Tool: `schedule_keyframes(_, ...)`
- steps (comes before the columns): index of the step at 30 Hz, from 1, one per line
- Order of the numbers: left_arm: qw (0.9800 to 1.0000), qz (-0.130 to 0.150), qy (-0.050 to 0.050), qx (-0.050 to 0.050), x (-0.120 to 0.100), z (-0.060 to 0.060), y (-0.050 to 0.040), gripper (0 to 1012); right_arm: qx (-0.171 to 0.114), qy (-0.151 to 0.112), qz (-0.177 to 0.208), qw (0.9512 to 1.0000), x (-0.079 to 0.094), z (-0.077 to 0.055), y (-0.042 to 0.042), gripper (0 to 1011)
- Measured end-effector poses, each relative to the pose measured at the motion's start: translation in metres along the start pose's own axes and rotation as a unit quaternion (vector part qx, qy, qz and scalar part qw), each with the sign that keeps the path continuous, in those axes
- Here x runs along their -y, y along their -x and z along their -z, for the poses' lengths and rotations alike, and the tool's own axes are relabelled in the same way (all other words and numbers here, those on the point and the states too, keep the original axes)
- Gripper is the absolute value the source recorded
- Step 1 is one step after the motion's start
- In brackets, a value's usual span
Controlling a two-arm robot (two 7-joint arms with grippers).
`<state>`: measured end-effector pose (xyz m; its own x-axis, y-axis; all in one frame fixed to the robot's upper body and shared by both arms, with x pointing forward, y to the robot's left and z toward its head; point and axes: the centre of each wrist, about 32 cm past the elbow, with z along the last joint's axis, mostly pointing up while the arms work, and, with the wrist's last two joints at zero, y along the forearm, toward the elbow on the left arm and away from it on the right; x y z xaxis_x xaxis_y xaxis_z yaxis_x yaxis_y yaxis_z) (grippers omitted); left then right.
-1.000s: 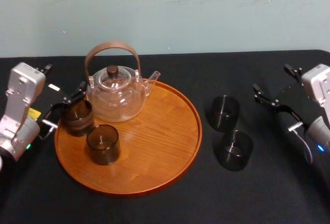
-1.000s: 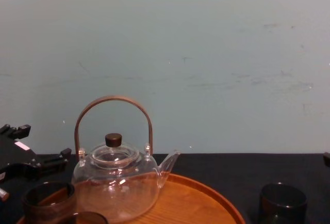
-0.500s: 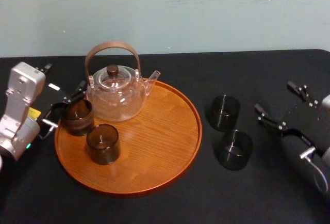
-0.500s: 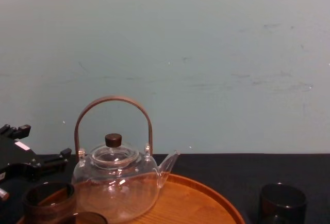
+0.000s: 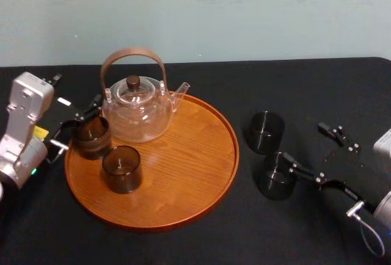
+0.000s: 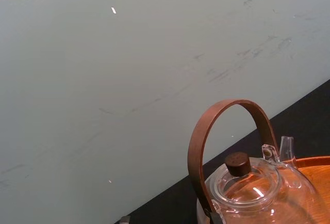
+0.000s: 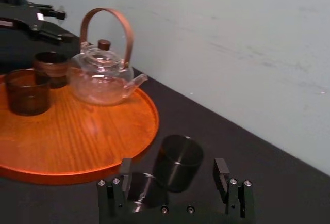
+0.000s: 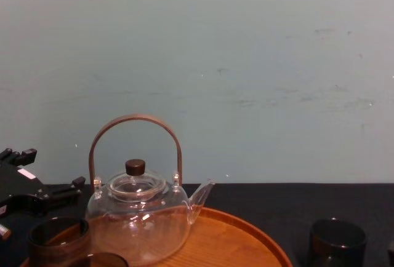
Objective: Pick up the glass from the table and place it on the tray.
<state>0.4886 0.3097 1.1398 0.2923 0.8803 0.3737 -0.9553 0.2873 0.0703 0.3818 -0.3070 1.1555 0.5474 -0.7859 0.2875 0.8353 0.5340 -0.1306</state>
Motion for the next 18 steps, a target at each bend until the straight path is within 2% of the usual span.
schedule_keyframes(7,1.0000,0.000,0.000,0.000,0.0000,0.0000,0.0000,1001,-0.014,0.003,-0.018,0.9997,0.0012,0.0006,0.0048,1003)
schedule_keyframes(18,1.0000,0.000,0.000,0.000,0.0000,0.0000,0.0000,1001,-0.036,0.021,-0.039,0.9984,0.0038,0.0077,0.0068,1002)
